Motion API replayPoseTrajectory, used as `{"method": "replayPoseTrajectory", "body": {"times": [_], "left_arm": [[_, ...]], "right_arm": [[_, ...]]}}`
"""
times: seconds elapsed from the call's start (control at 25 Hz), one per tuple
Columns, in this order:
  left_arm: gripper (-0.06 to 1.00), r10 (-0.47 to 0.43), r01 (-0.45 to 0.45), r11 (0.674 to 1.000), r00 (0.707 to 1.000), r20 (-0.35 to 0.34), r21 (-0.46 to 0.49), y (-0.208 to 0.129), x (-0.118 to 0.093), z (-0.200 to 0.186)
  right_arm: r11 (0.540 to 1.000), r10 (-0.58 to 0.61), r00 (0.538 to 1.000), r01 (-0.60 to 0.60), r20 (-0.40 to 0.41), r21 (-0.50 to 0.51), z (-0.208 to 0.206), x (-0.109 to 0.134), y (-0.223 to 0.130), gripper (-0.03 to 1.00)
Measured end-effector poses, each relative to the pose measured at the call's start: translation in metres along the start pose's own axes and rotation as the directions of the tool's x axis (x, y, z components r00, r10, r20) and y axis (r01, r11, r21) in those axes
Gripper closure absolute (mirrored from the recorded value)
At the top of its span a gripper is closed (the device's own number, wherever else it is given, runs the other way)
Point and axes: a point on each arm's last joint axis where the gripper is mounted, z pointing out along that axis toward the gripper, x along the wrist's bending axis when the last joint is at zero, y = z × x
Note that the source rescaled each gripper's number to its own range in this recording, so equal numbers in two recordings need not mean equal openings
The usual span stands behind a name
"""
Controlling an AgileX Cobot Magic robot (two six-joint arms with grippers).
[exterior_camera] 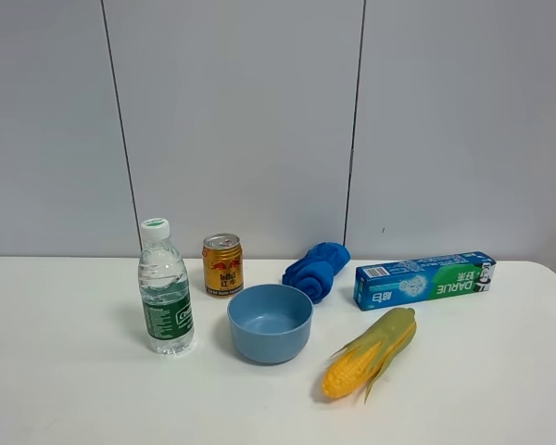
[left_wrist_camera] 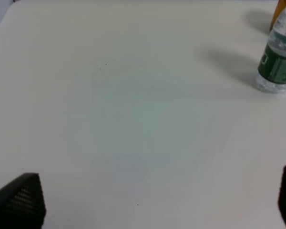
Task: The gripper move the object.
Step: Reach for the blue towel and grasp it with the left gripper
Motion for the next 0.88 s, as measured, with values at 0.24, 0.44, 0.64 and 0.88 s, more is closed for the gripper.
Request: {"method": "replayPoseTrajectory", "body": {"times": [0.24,0.44,0.64,0.88], "left_arm": [[-0.06,0.0,0.0,1.0,1.0,0.0,0.0,0.0,0.0,0.0],[-0.06,0.0,0.0,1.0,1.0,0.0,0.0,0.0,0.0,0.0],[-0.06,0.0,0.0,1.0,1.0,0.0,0.0,0.0,0.0,0.0],[-0.06,0.0,0.0,1.0,1.0,0.0,0.0,0.0,0.0,0.0]], "right_arm": [[1.0,0.0,1.0,0.0,0.0,0.0,0.0,0.0,0.0,-0.03],[1.0,0.0,1.0,0.0,0.0,0.0,0.0,0.0,0.0,-0.03],[1.0,0.0,1.0,0.0,0.0,0.0,0.0,0.0,0.0,-0.03],[1.0,0.0,1.0,0.0,0.0,0.0,0.0,0.0,0.0,-0.03]]}}
